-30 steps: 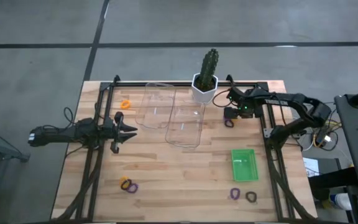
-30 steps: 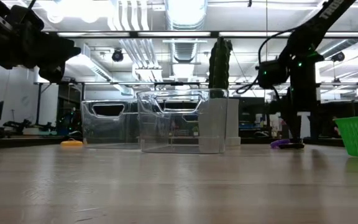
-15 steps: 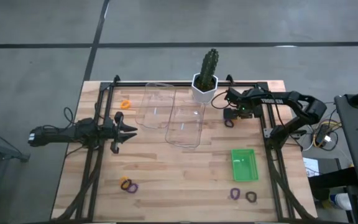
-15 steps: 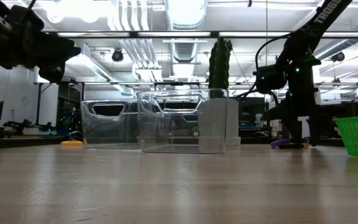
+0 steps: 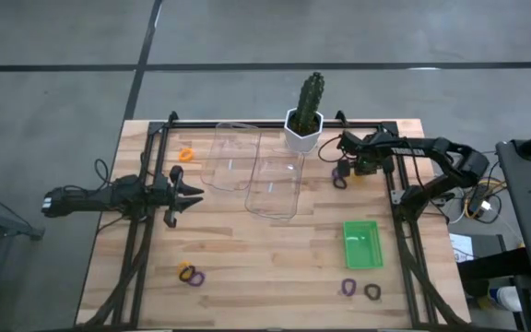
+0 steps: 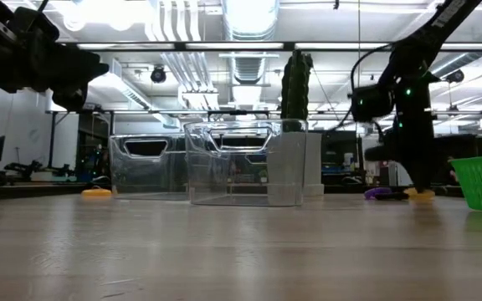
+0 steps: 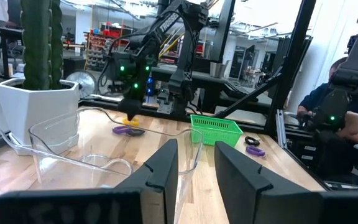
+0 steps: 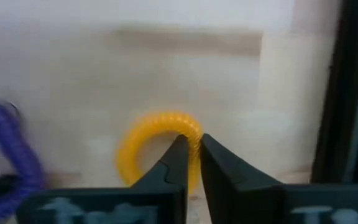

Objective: Sort spring keychains
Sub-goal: Put the top right yellow spring keychain into the right transparent bin

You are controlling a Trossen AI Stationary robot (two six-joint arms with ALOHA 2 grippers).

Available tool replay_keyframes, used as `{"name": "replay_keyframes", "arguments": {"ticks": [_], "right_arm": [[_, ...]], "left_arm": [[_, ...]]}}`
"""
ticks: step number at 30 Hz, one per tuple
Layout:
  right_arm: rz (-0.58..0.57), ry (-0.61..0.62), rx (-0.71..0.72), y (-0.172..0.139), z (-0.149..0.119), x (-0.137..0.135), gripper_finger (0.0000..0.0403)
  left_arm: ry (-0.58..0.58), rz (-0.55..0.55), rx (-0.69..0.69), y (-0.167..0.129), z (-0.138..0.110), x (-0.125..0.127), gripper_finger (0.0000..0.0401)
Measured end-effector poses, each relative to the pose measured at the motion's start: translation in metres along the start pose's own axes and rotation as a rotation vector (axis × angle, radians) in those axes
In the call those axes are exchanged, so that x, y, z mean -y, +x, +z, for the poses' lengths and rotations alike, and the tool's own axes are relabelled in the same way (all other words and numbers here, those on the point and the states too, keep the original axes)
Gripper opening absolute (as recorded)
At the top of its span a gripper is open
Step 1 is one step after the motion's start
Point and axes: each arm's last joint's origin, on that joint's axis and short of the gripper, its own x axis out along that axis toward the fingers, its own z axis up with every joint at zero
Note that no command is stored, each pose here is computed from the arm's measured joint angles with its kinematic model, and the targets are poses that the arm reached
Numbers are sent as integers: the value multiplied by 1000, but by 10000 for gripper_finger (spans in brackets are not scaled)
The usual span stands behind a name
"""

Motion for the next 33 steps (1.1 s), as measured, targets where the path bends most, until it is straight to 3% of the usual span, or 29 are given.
{"name": "replay_keyframes", "arguments": {"ticks": [7,11,14,26,33], "right_arm": [[98,46,79,-39,-9,21,14],[263,58,97,-65,-21,34,13],[433,14,118,-85,-33,43,13],[1286,-370,278,-158,-69,70,13],[1698,-725,437,-190,-80,81,13]], "left_arm": [[0,1,0,0,0,0,98],[-20,0,0,0,0,0,98],[-50,0,0,0,0,0,98],[-74,0,0,0,0,0,98],[-111,0,1,0,0,0,98]]}}
